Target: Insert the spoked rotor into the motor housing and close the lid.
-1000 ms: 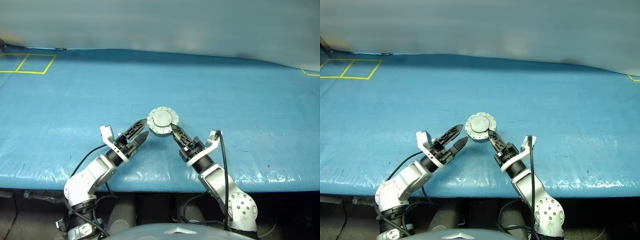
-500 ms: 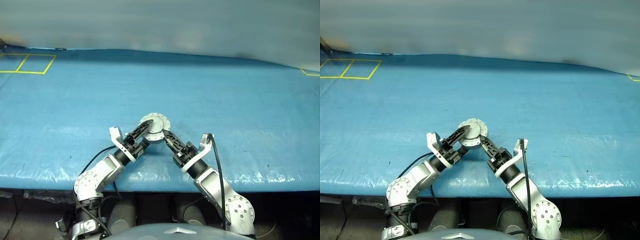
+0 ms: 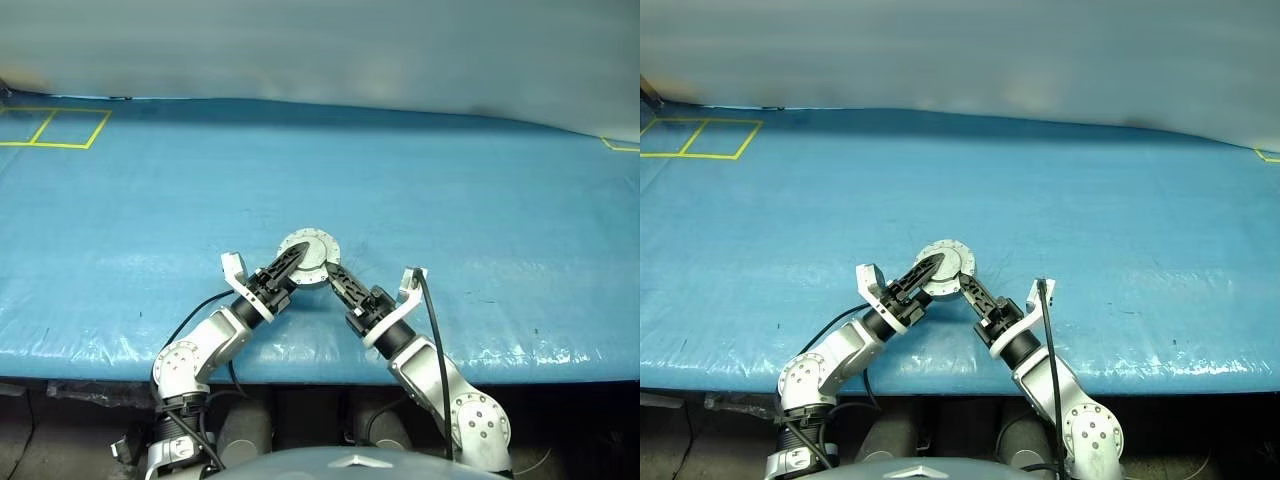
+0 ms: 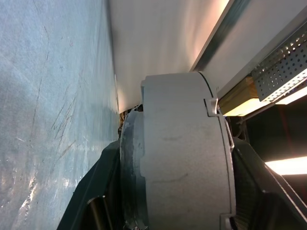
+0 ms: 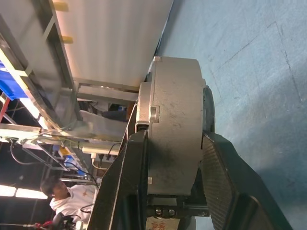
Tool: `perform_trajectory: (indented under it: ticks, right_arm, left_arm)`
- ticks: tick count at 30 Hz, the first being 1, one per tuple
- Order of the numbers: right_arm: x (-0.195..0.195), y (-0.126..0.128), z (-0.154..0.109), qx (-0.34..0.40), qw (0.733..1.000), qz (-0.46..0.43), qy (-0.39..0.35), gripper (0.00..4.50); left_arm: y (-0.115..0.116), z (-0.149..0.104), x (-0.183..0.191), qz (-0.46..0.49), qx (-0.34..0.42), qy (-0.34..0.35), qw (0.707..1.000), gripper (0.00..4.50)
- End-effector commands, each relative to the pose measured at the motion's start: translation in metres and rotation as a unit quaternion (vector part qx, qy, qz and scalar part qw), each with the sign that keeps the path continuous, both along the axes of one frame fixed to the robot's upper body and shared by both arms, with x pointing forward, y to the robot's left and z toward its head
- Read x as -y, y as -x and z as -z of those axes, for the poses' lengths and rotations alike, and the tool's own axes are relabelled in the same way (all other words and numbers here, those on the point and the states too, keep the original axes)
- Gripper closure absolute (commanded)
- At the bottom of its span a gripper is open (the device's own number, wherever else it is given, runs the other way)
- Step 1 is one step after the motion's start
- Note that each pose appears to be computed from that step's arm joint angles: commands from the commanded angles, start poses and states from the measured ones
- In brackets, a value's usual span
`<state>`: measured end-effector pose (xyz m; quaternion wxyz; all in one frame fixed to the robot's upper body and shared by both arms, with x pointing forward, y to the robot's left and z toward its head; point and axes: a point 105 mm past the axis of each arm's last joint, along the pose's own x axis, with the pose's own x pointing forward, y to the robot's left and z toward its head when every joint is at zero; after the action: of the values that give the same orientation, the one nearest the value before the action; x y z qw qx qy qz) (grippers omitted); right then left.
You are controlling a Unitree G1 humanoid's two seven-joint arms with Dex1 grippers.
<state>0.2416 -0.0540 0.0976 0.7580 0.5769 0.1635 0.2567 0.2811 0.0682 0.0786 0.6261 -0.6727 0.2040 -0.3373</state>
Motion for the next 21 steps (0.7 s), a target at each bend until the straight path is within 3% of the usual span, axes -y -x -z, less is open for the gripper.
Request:
perform_trajectory:
  ticks: [1, 2, 5, 10, 13, 17, 21]
  right_arm:
    - [-0.004, 0.002, -0.03, 0.076, 0.997, -0.007, -0.011, 3.31]
    - [-0.002, 0.002, -0.03, 0.078, 0.997, -0.002, -0.008, 2.57]
    - [0.003, 0.0, -0.027, 0.089, 0.996, 0.013, 0.024, 1.61]
    - [0.01, -0.002, -0.013, 0.142, 0.967, 0.017, 0.213, 0.01]
    - [0.02, -0.005, -0.009, 0.173, 0.942, 0.046, 0.283, 0.0]
    - [0.027, -0.004, 0.013, 0.227, 0.855, 0.031, 0.466, 0.0]
    - [0.028, -0.003, 0.022, 0.235, 0.83, 0.042, 0.503, 0.0]
  left_arm:
    - [-0.002, -0.008, 0.001, 0.003, 0.014, 0.0, 1.0, 2.07]
    - [-0.003, -0.007, 0.001, 0.0, 0.014, -0.009, 1.0, 2.07]
    - [-0.013, -0.007, -0.006, -0.025, 0.014, -0.032, 0.999, 2.07]
    - [-0.054, -0.004, -0.032, -0.101, 0.002, -0.096, 0.99, 2.07]
    - [-0.081, -0.005, -0.045, -0.14, 0.002, -0.142, 0.98, 2.07]
    - [-0.12, -0.019, -0.06, -0.188, 0.023, -0.192, 0.963, 2.07]
    - [-0.152, -0.03, -0.07, -0.235, 0.026, -0.227, 0.945, 2.07]
